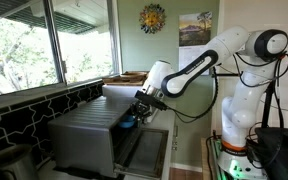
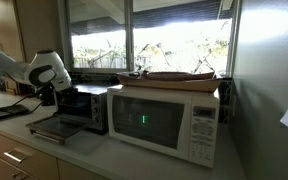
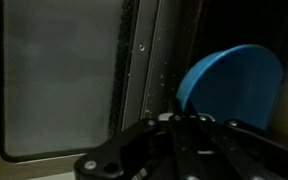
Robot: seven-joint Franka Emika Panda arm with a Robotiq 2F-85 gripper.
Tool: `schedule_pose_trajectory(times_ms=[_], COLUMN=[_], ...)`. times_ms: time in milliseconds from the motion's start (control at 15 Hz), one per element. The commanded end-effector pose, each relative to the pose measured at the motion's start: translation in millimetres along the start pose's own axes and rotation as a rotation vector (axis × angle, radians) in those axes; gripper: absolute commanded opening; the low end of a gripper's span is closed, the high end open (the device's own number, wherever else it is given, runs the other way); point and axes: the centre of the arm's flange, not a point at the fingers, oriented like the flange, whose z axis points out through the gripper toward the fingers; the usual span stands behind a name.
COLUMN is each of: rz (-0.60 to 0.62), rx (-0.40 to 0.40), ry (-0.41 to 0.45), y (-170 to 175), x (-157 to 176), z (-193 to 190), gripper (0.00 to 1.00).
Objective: Open the oven door then put the blue bowl in it then close it
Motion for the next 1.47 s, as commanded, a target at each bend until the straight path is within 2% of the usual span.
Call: schedule_pose_trajectory(times_ms=[0, 333, 600, 733, 1067, 1133, 1400], rz=[0.033, 0.056, 0.05, 0.03, 0.004, 0.009, 0.0], rx=[0.026, 0.032, 0.066, 0.095, 0.197, 0.063, 0.073], ry=[0.007, -0.005, -0.005, 0.002, 0.019, 0.013, 0.015], y=[-6.0, 0.2, 8.1, 11.8, 18.8, 34.5, 35.7], x=[-1.7, 1.5, 4.4, 3.8, 3.4, -3.0, -3.2], z=[10.9, 4.5, -1.0, -2.1, -5.4, 16.3, 16.1], gripper=[0.33, 0.67, 0.96, 1.0, 1.0, 1.0, 1.0])
